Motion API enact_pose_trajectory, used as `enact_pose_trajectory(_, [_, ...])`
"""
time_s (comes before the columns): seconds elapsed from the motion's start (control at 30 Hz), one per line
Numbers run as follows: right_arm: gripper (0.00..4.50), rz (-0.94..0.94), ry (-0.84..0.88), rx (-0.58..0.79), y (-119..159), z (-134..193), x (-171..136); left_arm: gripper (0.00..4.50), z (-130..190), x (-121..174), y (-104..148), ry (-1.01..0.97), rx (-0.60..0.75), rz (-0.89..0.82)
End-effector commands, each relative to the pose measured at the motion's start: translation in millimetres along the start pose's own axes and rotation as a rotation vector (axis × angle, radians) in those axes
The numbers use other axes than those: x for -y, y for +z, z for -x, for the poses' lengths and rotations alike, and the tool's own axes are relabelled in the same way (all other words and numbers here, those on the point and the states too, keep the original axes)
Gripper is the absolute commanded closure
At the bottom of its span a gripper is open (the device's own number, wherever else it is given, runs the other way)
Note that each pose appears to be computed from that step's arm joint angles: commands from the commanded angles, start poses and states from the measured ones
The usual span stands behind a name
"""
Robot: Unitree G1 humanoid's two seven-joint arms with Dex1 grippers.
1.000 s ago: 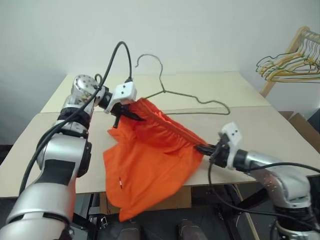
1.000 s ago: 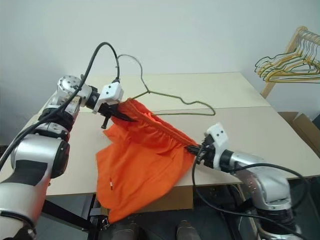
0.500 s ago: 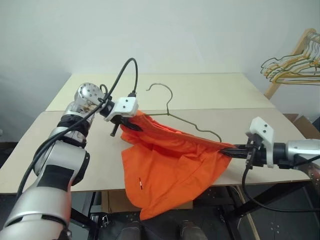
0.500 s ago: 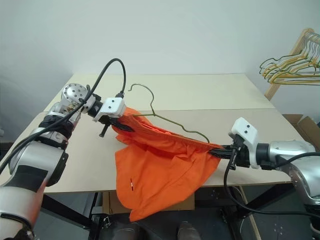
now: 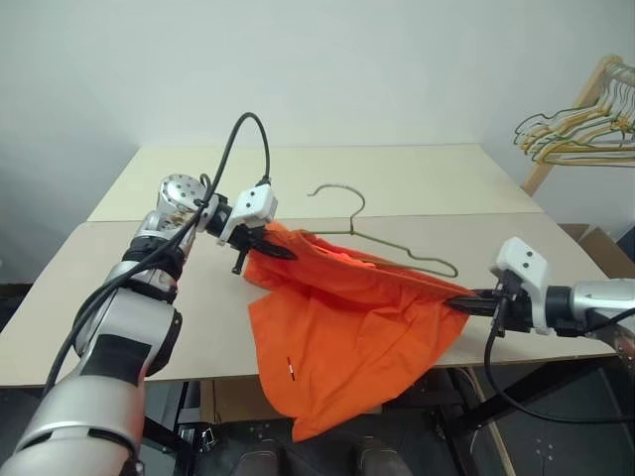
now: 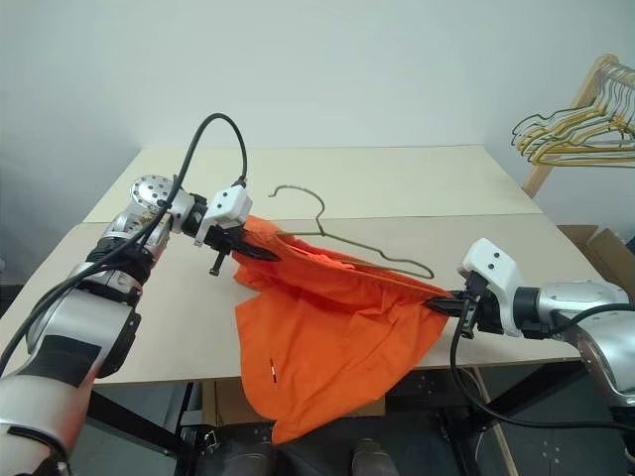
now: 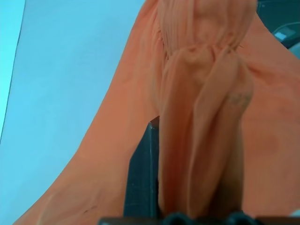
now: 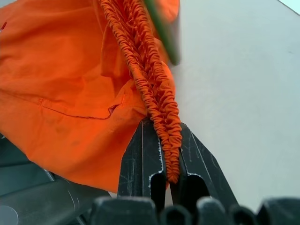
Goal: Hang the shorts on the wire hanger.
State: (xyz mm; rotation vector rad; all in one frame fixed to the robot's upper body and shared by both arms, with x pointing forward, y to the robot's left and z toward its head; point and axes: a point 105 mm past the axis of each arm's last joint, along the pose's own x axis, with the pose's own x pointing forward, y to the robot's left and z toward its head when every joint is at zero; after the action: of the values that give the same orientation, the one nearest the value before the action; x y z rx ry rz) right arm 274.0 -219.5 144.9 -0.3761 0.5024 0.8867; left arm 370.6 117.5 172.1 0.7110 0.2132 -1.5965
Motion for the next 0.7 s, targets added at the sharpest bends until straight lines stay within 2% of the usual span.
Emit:
enact_pose_trajectory(0.03, [4.43,-0.010,-0.096,-0.069,-9,17,20,4.50,23,0,-3,0.045,-0.007,0.015])
enact_pose_trajectory(0.3, [4.43,-0.036,-0.097,-0.109,-22,14,22,4.50,20,2,5,0.046,0.098,0.046])
enact_pose_trajectory(0.47, [4.43,-0.034,-0.102,-0.096,-16,17,25,4.50,20,11,-15,0.002,-0.050,0.006])
enact_pose_trajectory(0.7, [4.43,-0.011,-0.107,-0.106,-15,28,27,4.50,21,3,-25,0.041,-0.126,0.076])
